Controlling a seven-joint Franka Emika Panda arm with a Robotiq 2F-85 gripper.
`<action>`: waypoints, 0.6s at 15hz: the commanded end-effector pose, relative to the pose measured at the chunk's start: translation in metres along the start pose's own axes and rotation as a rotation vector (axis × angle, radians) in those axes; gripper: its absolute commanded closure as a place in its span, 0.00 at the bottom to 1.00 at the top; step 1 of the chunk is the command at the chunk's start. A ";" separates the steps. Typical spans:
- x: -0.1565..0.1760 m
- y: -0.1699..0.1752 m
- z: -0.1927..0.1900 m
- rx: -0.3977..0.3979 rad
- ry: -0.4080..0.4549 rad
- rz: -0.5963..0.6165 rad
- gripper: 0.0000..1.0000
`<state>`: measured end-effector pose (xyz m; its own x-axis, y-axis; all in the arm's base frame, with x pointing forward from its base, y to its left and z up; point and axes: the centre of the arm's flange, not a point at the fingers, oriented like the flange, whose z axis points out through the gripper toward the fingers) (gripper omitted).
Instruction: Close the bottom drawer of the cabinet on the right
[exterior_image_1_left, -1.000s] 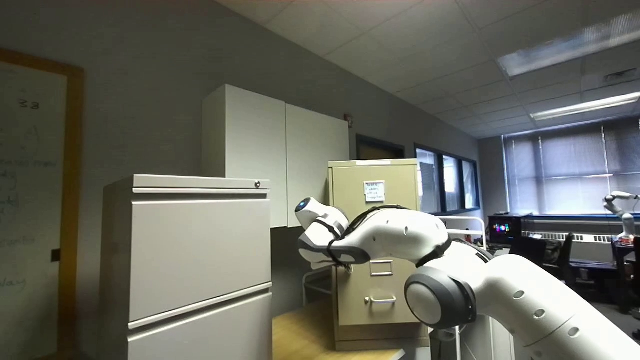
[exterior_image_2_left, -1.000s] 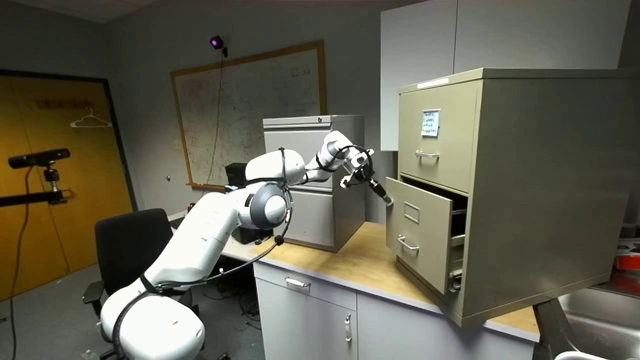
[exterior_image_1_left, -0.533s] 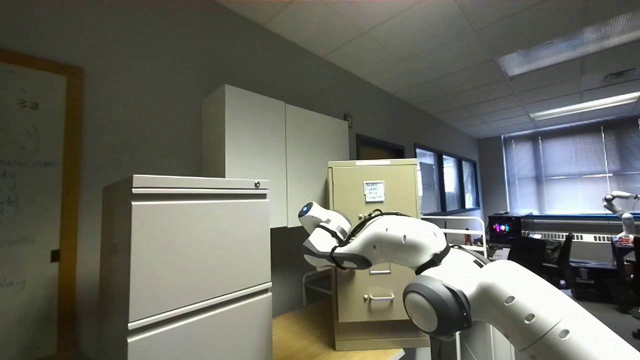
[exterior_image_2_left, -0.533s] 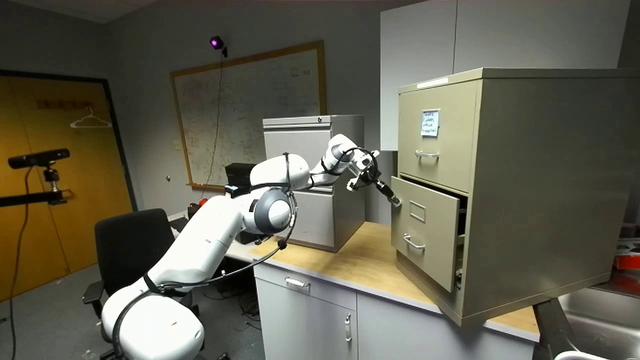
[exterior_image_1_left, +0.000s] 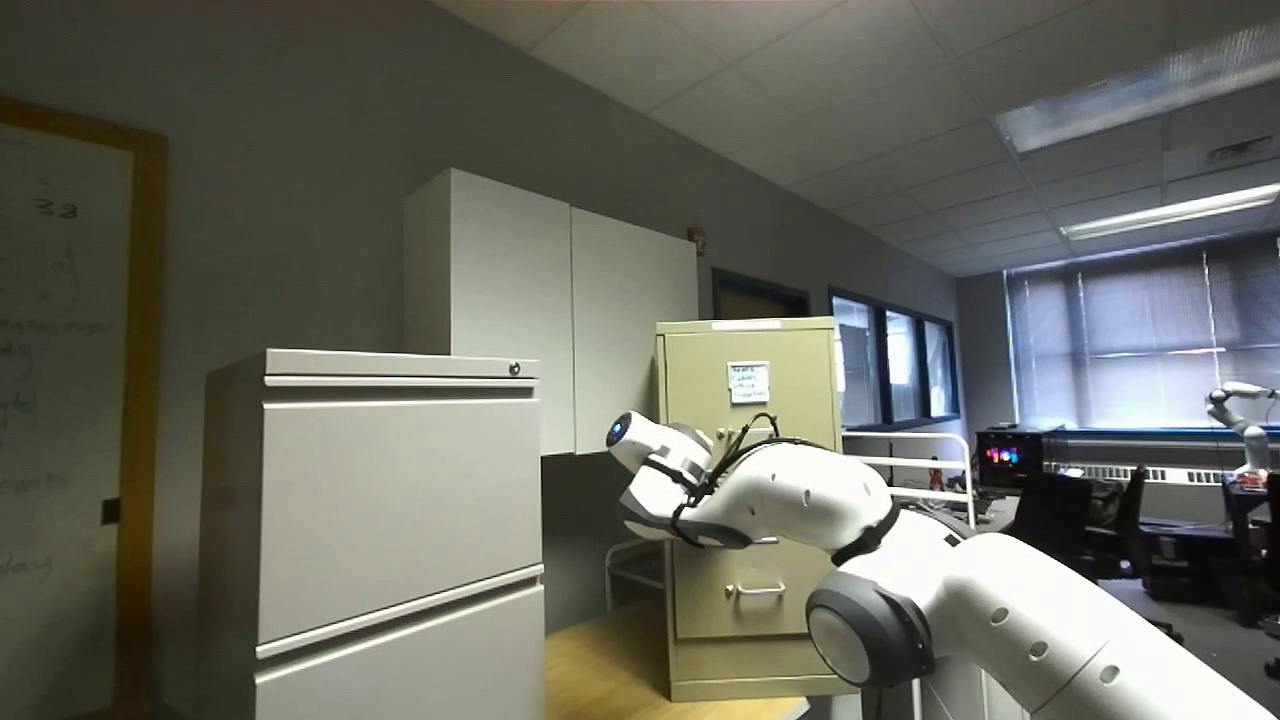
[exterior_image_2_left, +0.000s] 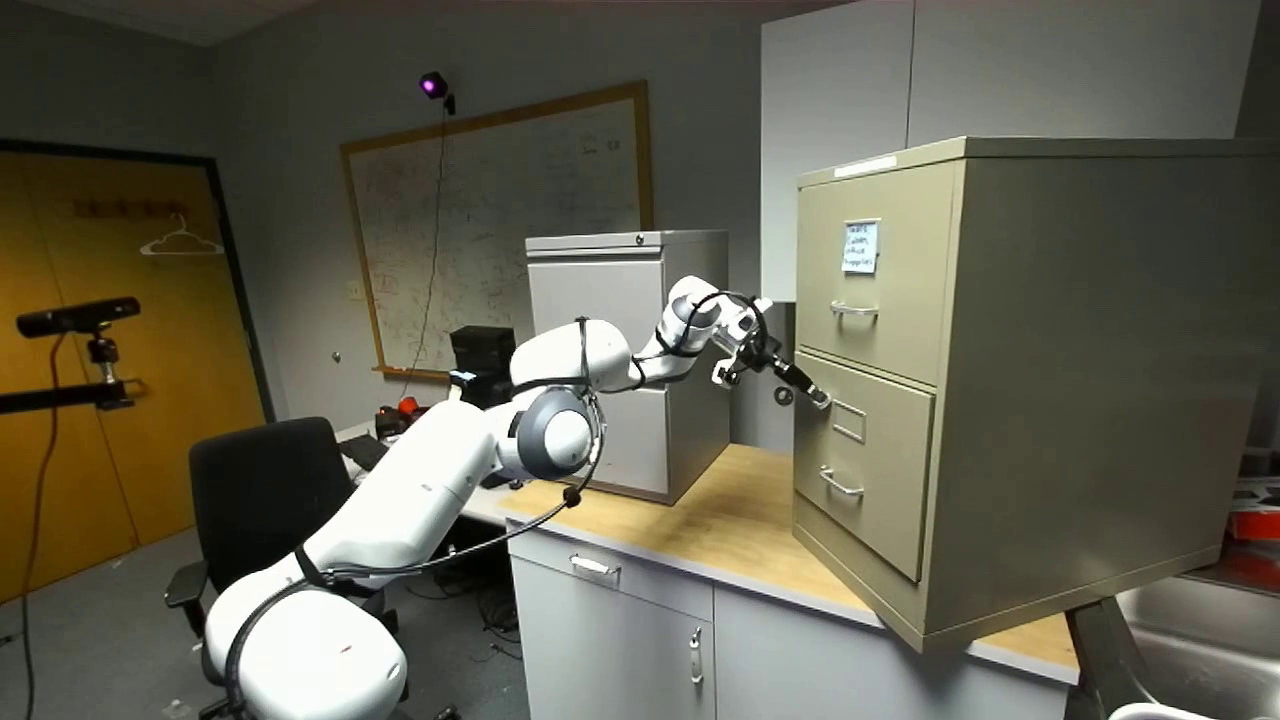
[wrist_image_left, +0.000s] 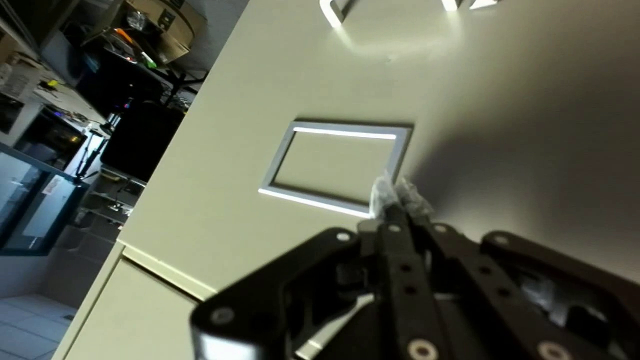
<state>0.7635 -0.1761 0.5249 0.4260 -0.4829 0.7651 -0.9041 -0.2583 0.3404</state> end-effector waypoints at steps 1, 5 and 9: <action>0.070 -0.026 0.016 -0.027 0.115 0.066 1.00; 0.076 -0.019 0.019 -0.014 0.056 0.035 1.00; 0.076 -0.027 0.008 0.135 -0.060 -0.064 1.00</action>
<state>0.7524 -0.1944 0.5440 0.4334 -0.5134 0.7407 -0.9011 -0.2608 0.3465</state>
